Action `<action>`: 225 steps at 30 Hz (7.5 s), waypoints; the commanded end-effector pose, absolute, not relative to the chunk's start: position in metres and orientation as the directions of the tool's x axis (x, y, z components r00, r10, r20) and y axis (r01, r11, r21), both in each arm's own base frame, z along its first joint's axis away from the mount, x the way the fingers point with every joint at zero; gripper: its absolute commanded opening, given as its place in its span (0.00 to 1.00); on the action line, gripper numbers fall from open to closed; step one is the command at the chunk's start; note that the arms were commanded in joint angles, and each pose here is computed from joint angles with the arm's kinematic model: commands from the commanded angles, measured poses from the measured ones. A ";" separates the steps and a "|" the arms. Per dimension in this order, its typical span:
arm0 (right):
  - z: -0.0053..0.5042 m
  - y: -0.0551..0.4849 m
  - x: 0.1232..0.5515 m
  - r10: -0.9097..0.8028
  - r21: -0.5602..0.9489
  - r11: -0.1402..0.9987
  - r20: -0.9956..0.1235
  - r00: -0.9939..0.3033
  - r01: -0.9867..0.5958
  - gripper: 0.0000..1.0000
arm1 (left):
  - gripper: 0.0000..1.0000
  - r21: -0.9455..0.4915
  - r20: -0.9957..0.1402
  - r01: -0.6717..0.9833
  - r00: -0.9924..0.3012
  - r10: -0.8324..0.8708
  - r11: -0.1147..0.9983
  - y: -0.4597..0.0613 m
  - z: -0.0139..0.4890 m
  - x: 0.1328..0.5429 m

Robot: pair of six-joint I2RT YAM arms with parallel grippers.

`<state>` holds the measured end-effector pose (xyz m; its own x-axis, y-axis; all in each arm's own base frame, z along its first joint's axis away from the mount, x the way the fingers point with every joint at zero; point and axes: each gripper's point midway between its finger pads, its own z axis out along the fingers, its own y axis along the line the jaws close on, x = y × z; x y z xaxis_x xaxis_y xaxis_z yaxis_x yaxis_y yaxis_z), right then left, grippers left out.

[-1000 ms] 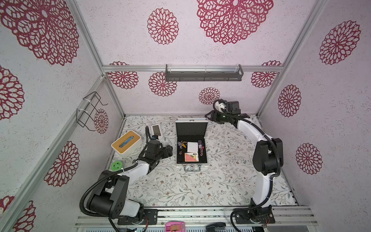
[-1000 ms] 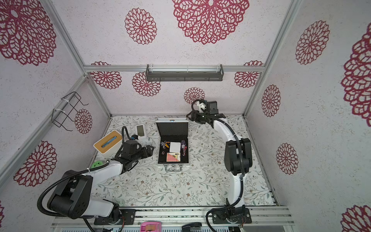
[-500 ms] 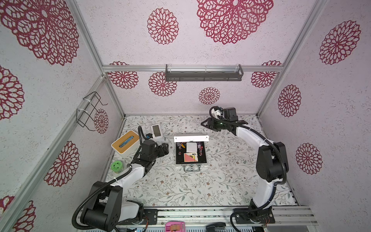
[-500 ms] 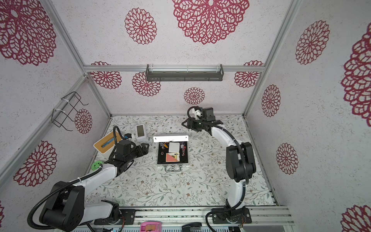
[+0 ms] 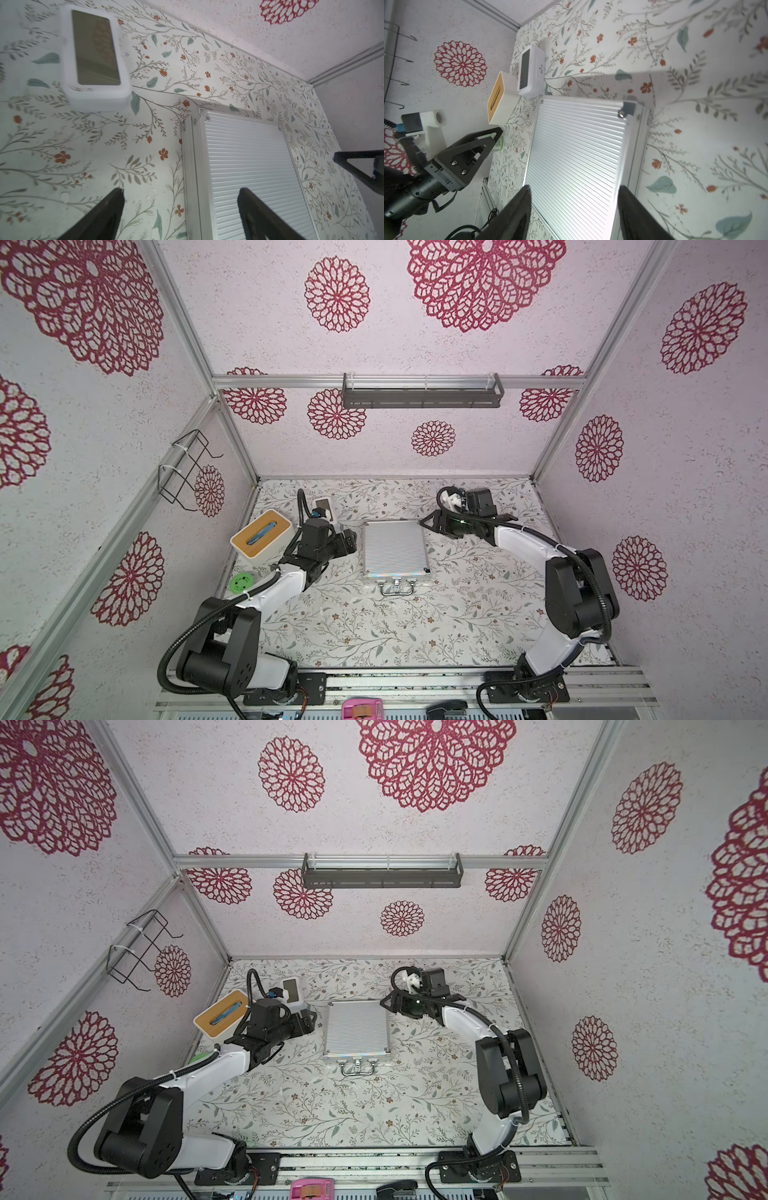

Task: Close the poker set cases
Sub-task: Close the lid of the poker set case, then move the poker set case to the center of the board, then adjust the poker set case at the center of the board, then fasten the fastener on the poker set case.

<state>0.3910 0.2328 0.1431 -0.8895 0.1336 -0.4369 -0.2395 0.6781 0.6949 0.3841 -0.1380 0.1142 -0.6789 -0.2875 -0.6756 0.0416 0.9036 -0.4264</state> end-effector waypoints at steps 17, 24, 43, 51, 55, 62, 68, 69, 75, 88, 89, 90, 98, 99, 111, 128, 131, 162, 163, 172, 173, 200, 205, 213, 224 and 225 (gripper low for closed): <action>0.129 0.184 0.323 0.198 0.627 0.762 -0.462 -0.865 -0.160 0.90 | 0.86 -0.542 -0.496 0.148 -0.851 -0.172 0.827 -0.271 0.058 0.318; 0.122 0.166 0.312 0.210 0.577 0.810 -0.449 -0.868 -0.102 0.87 | 0.85 -0.486 -0.510 0.110 -0.841 -0.180 0.867 -0.267 0.073 0.317; 0.104 0.181 0.295 0.373 0.709 0.705 -0.377 -0.848 -0.005 0.78 | 0.89 -0.222 -0.551 0.393 -0.806 0.218 0.892 -0.252 0.130 0.475; 0.087 0.191 0.302 0.367 0.720 0.694 -0.350 -0.862 0.003 0.76 | 0.88 -0.293 -0.501 0.491 -0.810 0.306 0.820 -0.282 0.100 0.481; 0.081 0.195 0.313 0.357 0.715 0.699 -0.352 -0.866 -0.003 0.75 | 0.85 -0.308 -0.459 0.495 -0.825 0.329 0.812 -0.283 0.084 0.468; 0.070 0.203 0.338 0.280 0.661 0.750 -0.366 -0.888 -0.036 0.74 | 0.82 -0.331 -0.401 0.470 -0.855 0.329 0.818 -0.272 0.069 0.448; 0.065 0.209 0.352 0.235 0.652 0.755 -0.360 -0.903 -0.063 0.74 | 0.78 -0.329 -0.363 0.439 -0.876 0.318 0.836 -0.258 0.061 0.427; 0.065 0.210 0.352 0.233 0.654 0.754 -0.359 -0.904 -0.066 0.74 | 0.78 -0.316 -0.366 0.437 -0.875 0.317 0.842 -0.255 0.061 0.428; 0.075 0.203 0.337 0.240 0.635 0.771 -0.369 -0.898 -0.054 0.74 | 0.79 -0.258 -0.357 0.453 -0.865 0.352 0.853 -0.250 0.060 0.439; 0.083 0.221 0.280 0.299 0.710 0.704 -0.335 -0.893 -0.030 0.73 | 0.75 -0.232 -0.361 0.484 -0.848 0.387 0.844 -0.252 0.055 0.447; 0.080 0.223 0.278 0.306 0.714 0.700 -0.331 -0.893 -0.025 0.73 | 0.75 -0.229 -0.361 0.482 -0.849 0.386 0.846 -0.251 0.054 0.448; 0.078 0.224 0.276 0.312 0.717 0.697 -0.327 -0.892 -0.019 0.72 | 0.74 -0.228 -0.361 0.484 -0.848 0.389 0.844 -0.252 0.053 0.447; 0.061 0.236 0.268 0.334 0.745 0.667 -0.314 -0.889 -0.012 0.71 | 0.71 -0.222 -0.352 0.492 -0.846 0.401 0.842 -0.251 0.046 0.445; 0.060 0.237 0.268 0.337 0.746 0.666 -0.316 -0.887 -0.013 0.71 | 0.72 -0.220 -0.346 0.492 -0.847 0.405 0.842 -0.251 0.044 0.443; 0.044 0.243 0.275 0.375 0.767 0.641 -0.321 -0.870 -0.007 0.60 | 0.71 -0.194 -0.336 0.499 -0.843 0.421 0.844 -0.249 0.039 0.442; 0.057 0.243 0.275 0.386 0.774 0.633 -0.321 -0.865 -0.005 0.54 | 0.69 -0.188 -0.320 0.510 -0.840 0.438 0.840 -0.250 0.034 0.438; 0.061 0.244 0.275 0.388 0.780 0.626 -0.323 -0.863 -0.010 0.54 | 0.69 -0.186 -0.318 0.511 -0.839 0.441 0.839 -0.250 0.034 0.438; 0.067 0.246 0.281 0.430 0.808 0.589 -0.318 -0.845 -0.004 0.53 | 0.67 -0.186 -0.300 0.515 -0.840 0.451 0.837 -0.249 0.030 0.434; 0.068 0.246 0.282 0.431 0.809 0.588 -0.319 -0.844 -0.005 0.53 | 0.67 -0.186 -0.299 0.515 -0.841 0.452 0.837 -0.249 0.029 0.434; 0.076 0.247 0.284 0.449 0.825 0.564 -0.324 -0.833 -0.017 0.51 | 0.66 -0.184 -0.291 0.520 -0.839 0.459 0.834 -0.250 0.028 0.432; 0.078 0.247 0.284 0.449 0.826 0.564 -0.325 -0.832 -0.018 0.50 | 0.66 -0.183 -0.288 0.519 -0.840 0.460 0.835 -0.249 0.026 0.431; 0.096 0.257 0.293 0.430 0.828 0.557 -0.346 -0.834 -0.056 0.49 | 0.66 -0.171 -0.273 0.522 -0.840 0.468 0.836 -0.247 0.024 0.430; 0.096 0.261 0.299 0.420 0.825 0.562 -0.351 -0.837 -0.064 0.49 | 0.66 -0.172 -0.273 0.523 -0.840 0.469 0.835 -0.247 0.023 0.430; 0.093 0.267 0.303 0.419 0.831 0.553 -0.342 -0.841 -0.062 0.49 | 0.66 -0.166 -0.269 0.523 -0.840 0.472 0.836 -0.245 0.023 0.429; 0.103 0.252 0.299 0.386 0.762 0.645 -0.392 -0.835 -0.060 0.49 | 0.66 -0.133 -0.267 0.518 -0.840 0.473 0.845 -0.240 0.022 0.432; 0.102 0.249 0.297 0.376 0.745 0.664 -0.400 -0.836 -0.059 0.50 | 0.66 -0.132 -0.266 0.518 -0.840 0.474 0.845 -0.240 0.022 0.432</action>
<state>0.2959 0.2540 0.0863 -0.8513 0.4043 -0.3343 -0.0178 0.6146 0.7887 0.4592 -0.2531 0.0631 -0.8139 0.4047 -0.4170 0.5108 0.8403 -0.1817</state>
